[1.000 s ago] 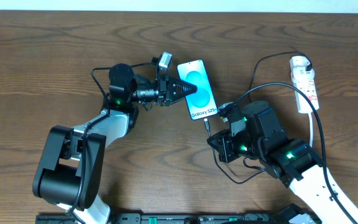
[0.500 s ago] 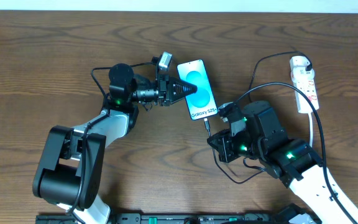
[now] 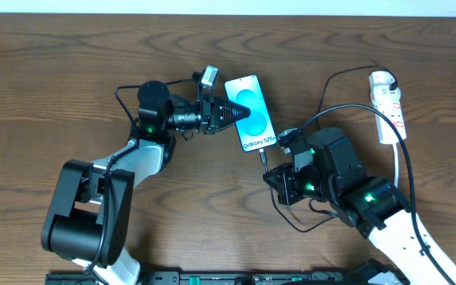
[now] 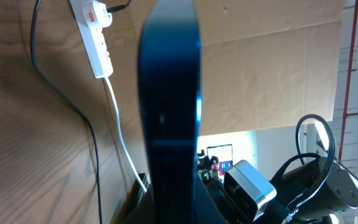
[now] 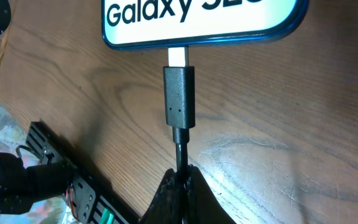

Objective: Plug charger to phone and switch on socket

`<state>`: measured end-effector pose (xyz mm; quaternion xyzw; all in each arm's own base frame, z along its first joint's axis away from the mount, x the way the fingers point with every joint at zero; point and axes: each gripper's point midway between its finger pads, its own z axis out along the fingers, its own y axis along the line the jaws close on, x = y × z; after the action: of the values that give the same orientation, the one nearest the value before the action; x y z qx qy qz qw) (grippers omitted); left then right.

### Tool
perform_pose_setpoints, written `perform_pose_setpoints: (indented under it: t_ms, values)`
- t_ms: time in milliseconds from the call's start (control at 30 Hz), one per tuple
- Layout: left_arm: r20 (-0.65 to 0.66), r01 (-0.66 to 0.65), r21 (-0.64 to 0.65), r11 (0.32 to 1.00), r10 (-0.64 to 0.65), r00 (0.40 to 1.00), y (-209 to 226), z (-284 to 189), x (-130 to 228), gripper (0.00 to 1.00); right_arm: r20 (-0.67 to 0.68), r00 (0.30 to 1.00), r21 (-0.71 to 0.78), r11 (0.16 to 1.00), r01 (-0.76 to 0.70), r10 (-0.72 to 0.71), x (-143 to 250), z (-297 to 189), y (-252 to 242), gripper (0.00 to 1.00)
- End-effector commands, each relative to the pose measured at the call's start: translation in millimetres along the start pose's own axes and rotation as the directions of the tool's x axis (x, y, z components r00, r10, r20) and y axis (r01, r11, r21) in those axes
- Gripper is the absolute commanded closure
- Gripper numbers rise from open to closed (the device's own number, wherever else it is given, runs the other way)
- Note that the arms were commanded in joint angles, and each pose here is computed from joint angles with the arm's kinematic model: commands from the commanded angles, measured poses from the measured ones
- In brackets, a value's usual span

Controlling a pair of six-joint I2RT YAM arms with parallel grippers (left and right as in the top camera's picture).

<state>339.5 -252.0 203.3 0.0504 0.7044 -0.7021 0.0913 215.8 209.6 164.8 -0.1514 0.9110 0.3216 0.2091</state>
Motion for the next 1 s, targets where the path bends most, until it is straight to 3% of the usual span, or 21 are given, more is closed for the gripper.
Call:
perform_pose_setpoints:
  t_ms: [0, 967]
  values:
    - [-0.027, -0.05, 0.019, 0.999, 0.05, 0.998, -12, 2, 0, 0.92, 0.032, 0.999, -0.002, 1.0, 0.008, -0.008, -7, -3, 4, 0.99]
    - [-0.076, -0.105, 0.033, 0.994, 0.108, 0.991, -13, 2, 9, 0.93, 0.116, 0.992, 0.023, 0.999, 0.04, -0.042, -28, -2, 2, 0.99]
